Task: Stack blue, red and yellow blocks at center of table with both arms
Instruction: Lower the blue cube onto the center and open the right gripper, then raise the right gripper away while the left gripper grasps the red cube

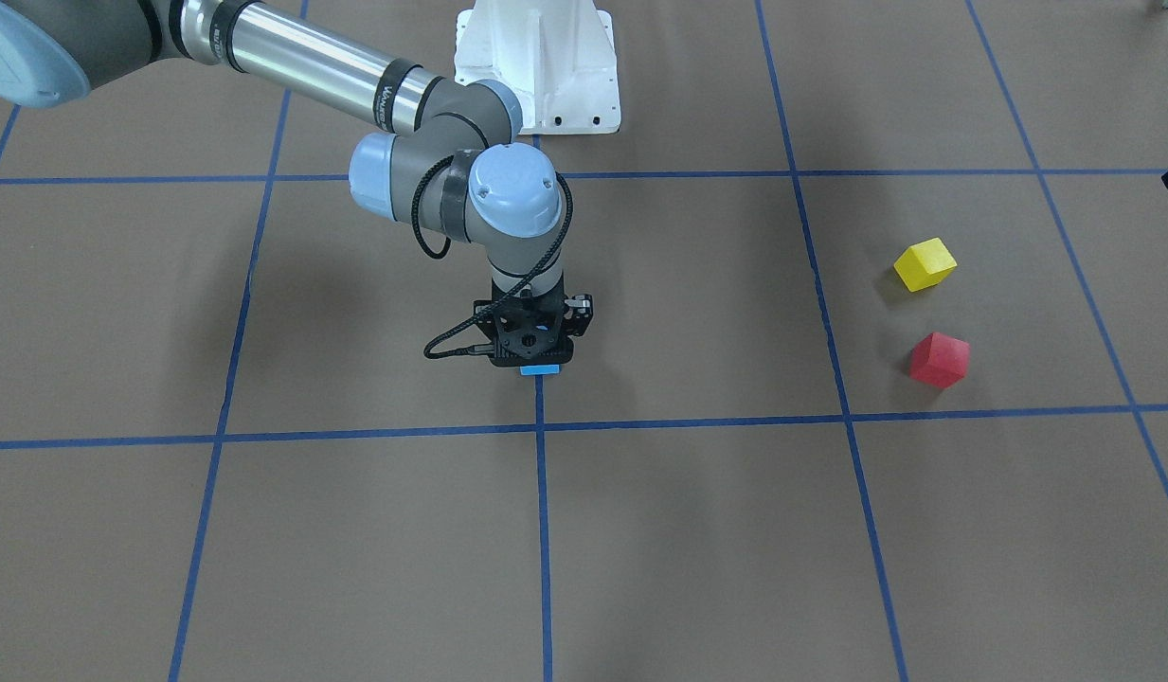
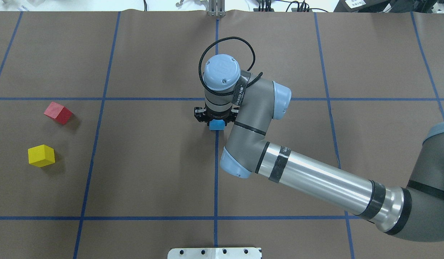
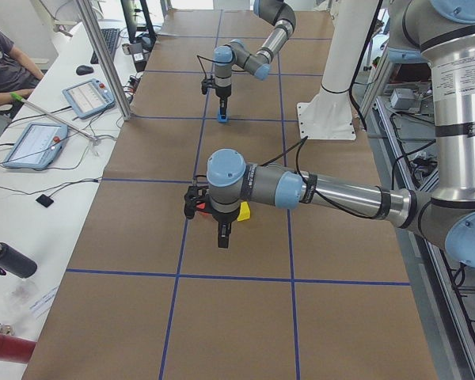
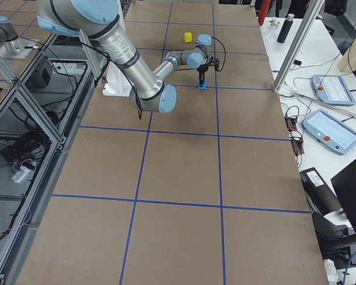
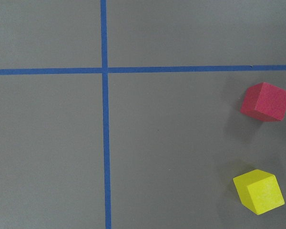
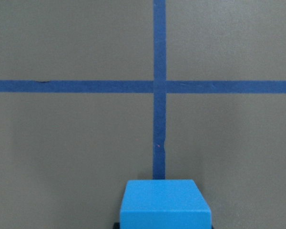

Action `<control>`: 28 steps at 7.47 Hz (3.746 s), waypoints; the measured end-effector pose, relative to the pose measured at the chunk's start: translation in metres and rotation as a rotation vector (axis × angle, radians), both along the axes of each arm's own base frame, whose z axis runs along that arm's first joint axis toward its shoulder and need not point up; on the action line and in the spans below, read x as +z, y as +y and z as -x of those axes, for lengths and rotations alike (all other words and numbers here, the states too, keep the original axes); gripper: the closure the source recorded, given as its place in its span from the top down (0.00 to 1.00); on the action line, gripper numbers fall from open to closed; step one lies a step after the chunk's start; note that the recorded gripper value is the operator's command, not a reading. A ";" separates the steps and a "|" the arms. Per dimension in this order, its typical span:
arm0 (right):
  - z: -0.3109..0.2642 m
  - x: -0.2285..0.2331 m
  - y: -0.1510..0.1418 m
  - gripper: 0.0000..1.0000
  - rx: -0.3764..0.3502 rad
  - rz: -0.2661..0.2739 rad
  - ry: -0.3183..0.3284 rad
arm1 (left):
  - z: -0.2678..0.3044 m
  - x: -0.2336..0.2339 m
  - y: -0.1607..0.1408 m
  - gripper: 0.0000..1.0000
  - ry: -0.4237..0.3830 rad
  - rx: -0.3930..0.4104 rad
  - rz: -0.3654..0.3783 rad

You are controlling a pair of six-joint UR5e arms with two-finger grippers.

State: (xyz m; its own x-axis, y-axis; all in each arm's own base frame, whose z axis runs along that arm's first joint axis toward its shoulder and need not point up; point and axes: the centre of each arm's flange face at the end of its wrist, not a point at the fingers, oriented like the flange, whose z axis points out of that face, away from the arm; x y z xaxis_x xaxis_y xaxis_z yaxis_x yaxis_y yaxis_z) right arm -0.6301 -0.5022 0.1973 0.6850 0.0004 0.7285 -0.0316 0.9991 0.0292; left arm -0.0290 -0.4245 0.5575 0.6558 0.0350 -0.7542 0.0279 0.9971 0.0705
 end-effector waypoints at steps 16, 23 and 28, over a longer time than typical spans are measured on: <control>-0.243 0.110 0.036 1.00 0.068 0.063 -0.079 | -0.248 -0.067 -0.066 0.94 -0.087 0.137 -0.174; -0.249 0.131 0.040 1.00 0.068 0.085 -0.058 | -0.293 -0.027 -0.096 0.93 0.014 0.294 -0.193; -0.247 0.133 0.040 1.00 0.070 0.084 -0.053 | -0.291 -0.021 -0.103 0.92 -0.025 0.295 -0.224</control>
